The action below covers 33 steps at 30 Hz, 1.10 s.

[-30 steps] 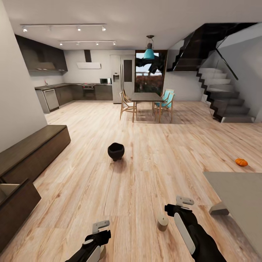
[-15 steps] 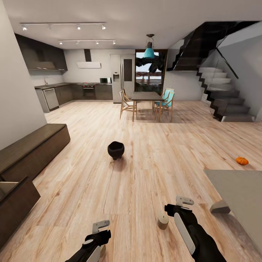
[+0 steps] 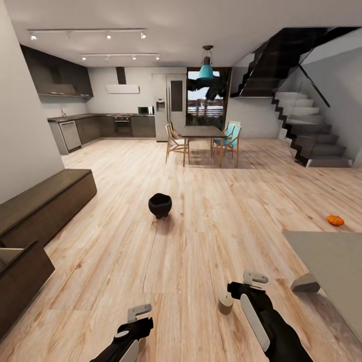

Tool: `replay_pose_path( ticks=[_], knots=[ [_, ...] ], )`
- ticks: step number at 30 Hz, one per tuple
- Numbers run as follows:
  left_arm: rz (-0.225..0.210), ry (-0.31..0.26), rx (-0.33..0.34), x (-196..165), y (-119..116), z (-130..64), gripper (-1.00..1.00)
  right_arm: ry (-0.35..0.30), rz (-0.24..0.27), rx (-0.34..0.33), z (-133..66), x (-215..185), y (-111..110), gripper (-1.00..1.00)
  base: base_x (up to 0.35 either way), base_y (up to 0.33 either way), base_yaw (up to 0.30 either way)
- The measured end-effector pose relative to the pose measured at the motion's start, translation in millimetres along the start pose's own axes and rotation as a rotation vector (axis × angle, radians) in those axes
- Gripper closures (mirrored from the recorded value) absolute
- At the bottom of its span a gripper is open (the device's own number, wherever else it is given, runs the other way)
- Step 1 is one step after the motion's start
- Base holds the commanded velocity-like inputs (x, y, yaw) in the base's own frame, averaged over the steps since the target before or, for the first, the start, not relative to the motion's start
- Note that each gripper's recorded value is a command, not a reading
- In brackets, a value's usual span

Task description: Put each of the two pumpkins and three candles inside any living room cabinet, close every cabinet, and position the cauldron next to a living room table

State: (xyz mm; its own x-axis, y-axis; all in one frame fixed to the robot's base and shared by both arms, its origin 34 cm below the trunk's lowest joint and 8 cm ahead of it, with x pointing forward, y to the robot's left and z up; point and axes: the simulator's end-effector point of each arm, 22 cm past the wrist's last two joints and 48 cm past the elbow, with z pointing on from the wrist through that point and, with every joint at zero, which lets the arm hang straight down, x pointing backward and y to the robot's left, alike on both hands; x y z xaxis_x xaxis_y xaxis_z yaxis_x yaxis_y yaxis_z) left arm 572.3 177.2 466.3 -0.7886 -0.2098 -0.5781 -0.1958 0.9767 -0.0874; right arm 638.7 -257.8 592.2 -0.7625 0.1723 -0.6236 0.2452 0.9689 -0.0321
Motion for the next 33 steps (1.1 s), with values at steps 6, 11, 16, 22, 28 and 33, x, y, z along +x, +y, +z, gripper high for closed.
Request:
replay_pose_path(
  ticks=[6, 11, 16, 22, 28, 33],
  knots=[
    [0.0, -0.001, -0.001, 8, 2, 8.8, -1.0, -0.001, -0.001, 0.0, 8.1, 8, 0, -1.0, 0.0, 0.0, 0.0],
    [-0.001, -0.003, -0.002, 14, 4, 16.1, -1.0, -0.002, -0.001, 0.0, 14.9, 16, 0, -1.0, 0.0, 0.0, 0.0],
    [-0.002, -0.005, -0.003, 21, 5, 23.3, -1.0, -0.003, -0.001, 0.0, 21.9, 23, 0, -1.0, 0.0, 0.0, 0.0],
    [-0.005, -0.007, -0.009, 29, 8, 32.1, -1.0, -0.008, 0.0, -0.002, 29.3, 30, 0, -1.0, 0.0, 0.0, 0.0],
    [-0.011, -0.009, -0.037, 37, 17, 41.1, -1.0, -0.07, -0.014, -0.151, 15.0, 30, 37, -1.0, 0.0, 0.0, 0.0],
    [-0.013, -0.011, -0.063, 44, 25, 48.3, -1.0, -0.059, -0.029, -0.215, 11.7, 49, 47, -1.0, 0.0, 0.0, 0.0]
  ],
)
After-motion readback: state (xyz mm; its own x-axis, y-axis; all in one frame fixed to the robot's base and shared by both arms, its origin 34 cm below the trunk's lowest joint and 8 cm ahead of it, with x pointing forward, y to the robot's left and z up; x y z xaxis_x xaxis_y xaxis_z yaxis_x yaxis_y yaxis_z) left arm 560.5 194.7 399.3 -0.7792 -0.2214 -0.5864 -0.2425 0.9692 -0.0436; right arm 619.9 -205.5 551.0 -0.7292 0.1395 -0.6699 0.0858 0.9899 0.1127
